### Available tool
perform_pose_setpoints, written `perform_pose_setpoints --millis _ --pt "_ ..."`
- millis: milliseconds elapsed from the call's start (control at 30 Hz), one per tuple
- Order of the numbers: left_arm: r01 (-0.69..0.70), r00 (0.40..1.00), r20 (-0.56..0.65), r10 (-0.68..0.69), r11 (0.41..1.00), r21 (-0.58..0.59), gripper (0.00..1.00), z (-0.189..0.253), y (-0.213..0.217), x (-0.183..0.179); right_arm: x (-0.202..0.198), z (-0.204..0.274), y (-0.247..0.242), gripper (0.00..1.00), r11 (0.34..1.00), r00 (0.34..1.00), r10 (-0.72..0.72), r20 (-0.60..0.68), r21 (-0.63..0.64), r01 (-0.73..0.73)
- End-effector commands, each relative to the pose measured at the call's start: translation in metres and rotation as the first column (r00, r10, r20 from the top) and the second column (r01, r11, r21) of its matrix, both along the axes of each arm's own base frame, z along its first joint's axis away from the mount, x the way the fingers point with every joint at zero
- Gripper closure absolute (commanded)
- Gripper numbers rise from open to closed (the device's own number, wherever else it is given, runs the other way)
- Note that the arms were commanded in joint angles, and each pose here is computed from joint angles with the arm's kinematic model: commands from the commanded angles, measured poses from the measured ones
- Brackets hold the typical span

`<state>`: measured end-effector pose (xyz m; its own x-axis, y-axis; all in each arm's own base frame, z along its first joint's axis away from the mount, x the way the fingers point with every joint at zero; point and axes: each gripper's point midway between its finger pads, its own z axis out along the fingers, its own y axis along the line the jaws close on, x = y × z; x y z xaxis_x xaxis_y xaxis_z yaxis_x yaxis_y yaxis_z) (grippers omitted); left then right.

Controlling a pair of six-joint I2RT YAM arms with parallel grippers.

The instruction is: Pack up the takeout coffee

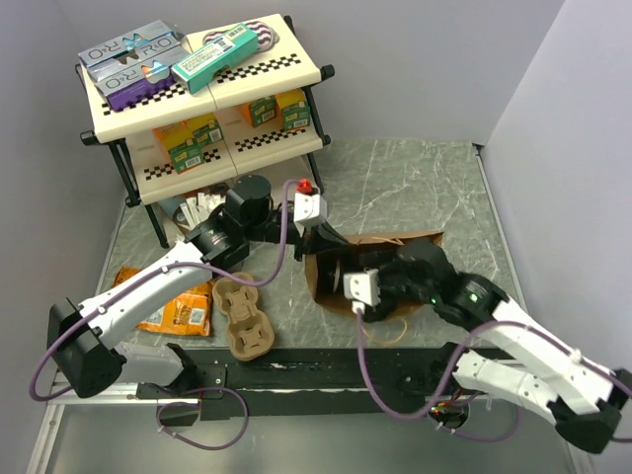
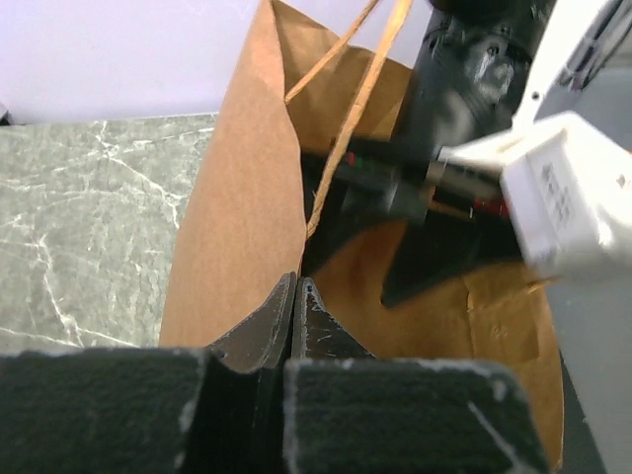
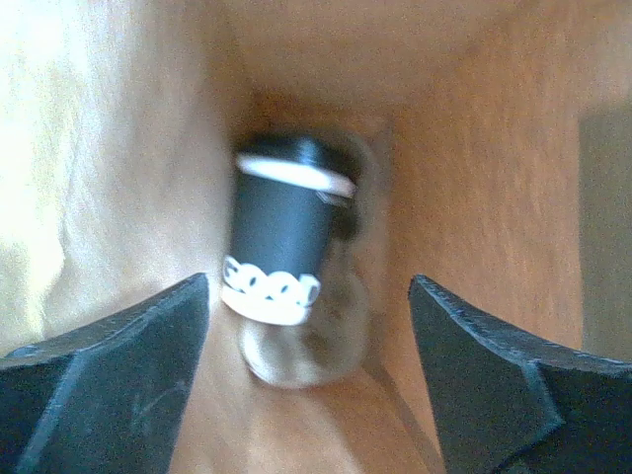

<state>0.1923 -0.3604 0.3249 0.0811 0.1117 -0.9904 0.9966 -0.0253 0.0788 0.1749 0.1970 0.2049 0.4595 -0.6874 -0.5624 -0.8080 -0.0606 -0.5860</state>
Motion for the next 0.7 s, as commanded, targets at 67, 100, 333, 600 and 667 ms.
perform_pose_setpoints --millis 67,100,333,600,667 --pt "-0.050 0.995 -0.091 0.048 0.999 -0.020 0.99 0.005 0.002 0.008 -0.008 -0.020 0.028 0.11 0.999 0.960 -0.050 -0.274 -0.015 0.048" --pt "-0.050 0.996 -0.076 0.047 0.998 -0.038 0.99 0.010 0.001 0.009 -0.006 -0.024 0.027 0.09 0.998 0.961 -0.063 -0.268 -0.026 0.059" --pt "-0.045 0.996 -0.084 0.041 0.998 -0.048 0.99 0.014 0.004 0.012 0.000 -0.065 0.023 0.02 0.985 0.937 -0.141 -0.321 -0.139 0.101" --pt "-0.048 0.993 -0.113 0.043 0.998 -0.044 0.99 0.012 0.006 0.019 0.025 -0.099 0.028 0.02 0.953 0.905 -0.270 -0.329 -0.228 0.201" --pt "-0.047 0.992 -0.118 0.042 0.998 -0.043 0.99 0.011 0.007 0.020 0.028 -0.102 0.029 0.02 0.949 0.903 -0.280 -0.327 -0.237 0.208"
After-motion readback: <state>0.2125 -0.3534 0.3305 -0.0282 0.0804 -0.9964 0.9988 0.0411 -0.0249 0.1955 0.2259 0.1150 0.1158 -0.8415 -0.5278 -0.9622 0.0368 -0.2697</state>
